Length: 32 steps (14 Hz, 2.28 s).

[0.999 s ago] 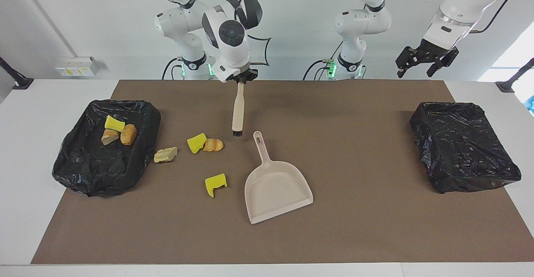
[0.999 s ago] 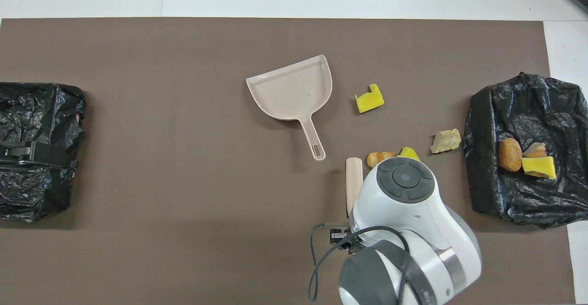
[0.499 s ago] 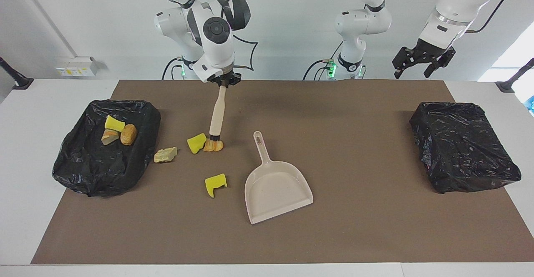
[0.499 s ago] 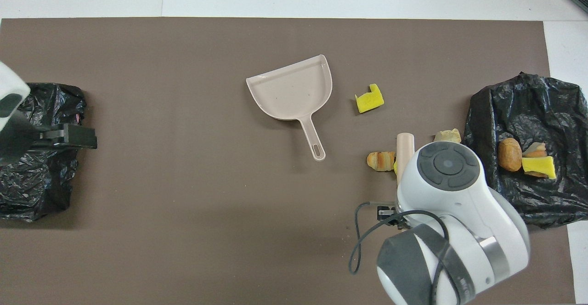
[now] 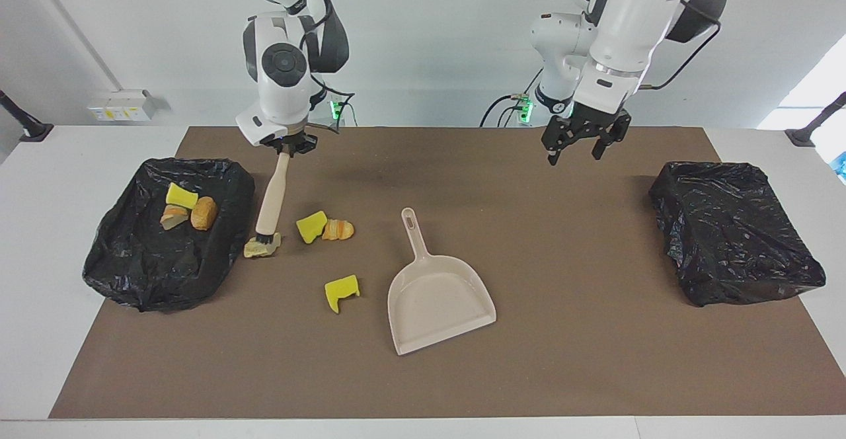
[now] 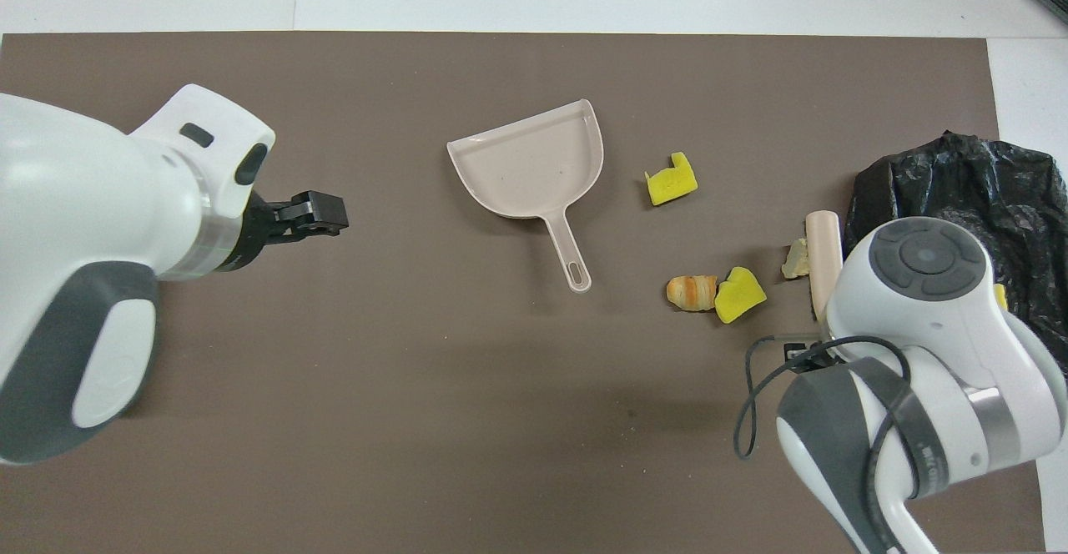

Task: Sweep and dump trash in bin
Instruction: 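Lift the brush with the right gripper while the left gripper grasps the dustpan, then sweep trash pieces toward the dustpan with the brush in the right gripper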

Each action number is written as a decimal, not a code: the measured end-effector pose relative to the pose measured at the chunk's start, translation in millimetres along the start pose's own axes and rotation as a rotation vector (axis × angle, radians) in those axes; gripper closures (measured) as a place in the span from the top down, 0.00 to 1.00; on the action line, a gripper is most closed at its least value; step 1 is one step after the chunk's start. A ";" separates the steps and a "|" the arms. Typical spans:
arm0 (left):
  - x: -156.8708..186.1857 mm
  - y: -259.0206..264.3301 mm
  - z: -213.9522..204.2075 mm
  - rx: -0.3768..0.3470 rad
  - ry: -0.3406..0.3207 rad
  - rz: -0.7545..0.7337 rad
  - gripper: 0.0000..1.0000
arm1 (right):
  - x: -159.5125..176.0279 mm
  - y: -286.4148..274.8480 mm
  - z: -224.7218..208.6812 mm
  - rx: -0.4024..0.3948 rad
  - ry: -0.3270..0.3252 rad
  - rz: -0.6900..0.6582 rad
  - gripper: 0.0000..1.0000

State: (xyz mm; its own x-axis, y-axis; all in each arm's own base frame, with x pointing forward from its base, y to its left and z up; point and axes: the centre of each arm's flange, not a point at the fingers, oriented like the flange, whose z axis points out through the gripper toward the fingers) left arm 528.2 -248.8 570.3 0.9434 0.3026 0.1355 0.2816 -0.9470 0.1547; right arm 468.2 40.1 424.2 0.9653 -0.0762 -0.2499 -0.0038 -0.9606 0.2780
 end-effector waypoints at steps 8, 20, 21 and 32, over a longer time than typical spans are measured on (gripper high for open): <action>-50.0 103.9 106.0 -0.055 -0.030 0.108 1.00 | 13.3 18.6 60.6 -0.009 0.062 -0.059 0.26; -91.3 154.7 165.9 -0.087 -0.046 0.186 1.00 | 2.9 -74.4 65.7 0.085 0.054 -0.256 0.26; -93.2 155.8 167.7 -0.086 -0.049 0.188 1.00 | -0.4 -86.8 61.0 0.098 0.056 -0.271 0.26; -131.0 178.6 203.7 -0.080 -0.078 0.199 1.00 | 16.6 -55.0 34.2 0.121 0.042 -0.363 0.26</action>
State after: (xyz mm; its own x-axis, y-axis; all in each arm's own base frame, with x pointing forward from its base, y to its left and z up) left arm 490.6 -479.6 380.8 0.9905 0.0985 0.0959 0.0767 -0.9747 0.2098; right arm 475.5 82.5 373.1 0.9194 0.2832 -0.2731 0.3117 -0.9479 0.0664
